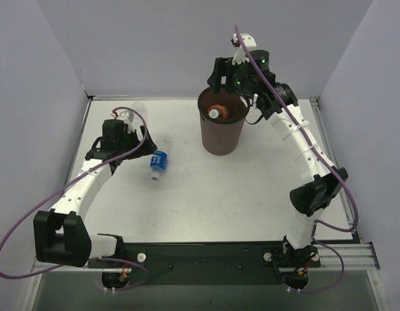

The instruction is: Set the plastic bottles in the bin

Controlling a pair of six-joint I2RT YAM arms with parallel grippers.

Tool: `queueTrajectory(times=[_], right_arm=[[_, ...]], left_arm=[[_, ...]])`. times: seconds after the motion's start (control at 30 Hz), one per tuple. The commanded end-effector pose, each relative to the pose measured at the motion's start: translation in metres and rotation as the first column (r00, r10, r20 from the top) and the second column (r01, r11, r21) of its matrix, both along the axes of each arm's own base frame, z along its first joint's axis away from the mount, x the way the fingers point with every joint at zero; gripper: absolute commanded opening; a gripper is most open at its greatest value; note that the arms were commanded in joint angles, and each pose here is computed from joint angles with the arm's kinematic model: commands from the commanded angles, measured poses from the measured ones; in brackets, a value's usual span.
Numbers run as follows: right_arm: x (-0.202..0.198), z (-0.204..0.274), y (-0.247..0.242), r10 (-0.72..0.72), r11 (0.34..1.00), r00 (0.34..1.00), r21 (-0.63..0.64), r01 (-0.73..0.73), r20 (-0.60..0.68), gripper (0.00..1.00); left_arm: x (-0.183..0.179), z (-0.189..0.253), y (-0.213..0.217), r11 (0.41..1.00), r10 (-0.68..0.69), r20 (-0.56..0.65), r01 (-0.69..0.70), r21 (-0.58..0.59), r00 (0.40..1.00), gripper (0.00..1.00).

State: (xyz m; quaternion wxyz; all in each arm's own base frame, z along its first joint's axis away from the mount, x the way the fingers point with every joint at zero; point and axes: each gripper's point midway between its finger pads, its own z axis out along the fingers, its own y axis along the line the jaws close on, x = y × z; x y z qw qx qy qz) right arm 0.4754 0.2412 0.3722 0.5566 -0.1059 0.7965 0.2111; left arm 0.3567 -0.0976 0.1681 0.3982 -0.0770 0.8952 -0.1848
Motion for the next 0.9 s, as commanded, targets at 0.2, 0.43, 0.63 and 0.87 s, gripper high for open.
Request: queueTrajectory(times=[0.2, 0.43, 0.63, 0.87], right_arm=[[-0.020, -0.035, 0.041, 0.058, 0.982, 0.996, -0.174, -0.070, -0.070, 0.62], [-0.030, -0.071, 0.003, -0.138, 0.958, 0.975, -0.273, 0.086, -0.177, 0.59], [-0.045, -0.087, -0.006, -0.231, 0.954, 0.930, -0.255, 0.158, -0.286, 0.52], [-0.059, -0.089, -0.022, -0.309, 0.934, 0.896, -0.277, 0.224, -0.318, 0.41]], left_arm=[[0.012, 0.009, -0.001, 0.999, -0.014, 0.024, 0.013, 0.045, 1.000, 0.97], [0.019, 0.008, -0.002, 0.996, -0.031, 0.014, 0.030, 0.088, 0.999, 0.97], [0.023, 0.005, -0.004, 0.995, -0.035, 0.005, 0.034, 0.096, 0.999, 0.98], [0.025, 0.006, -0.006, 0.995, -0.031, 0.008, 0.030, 0.096, 0.999, 0.97]])
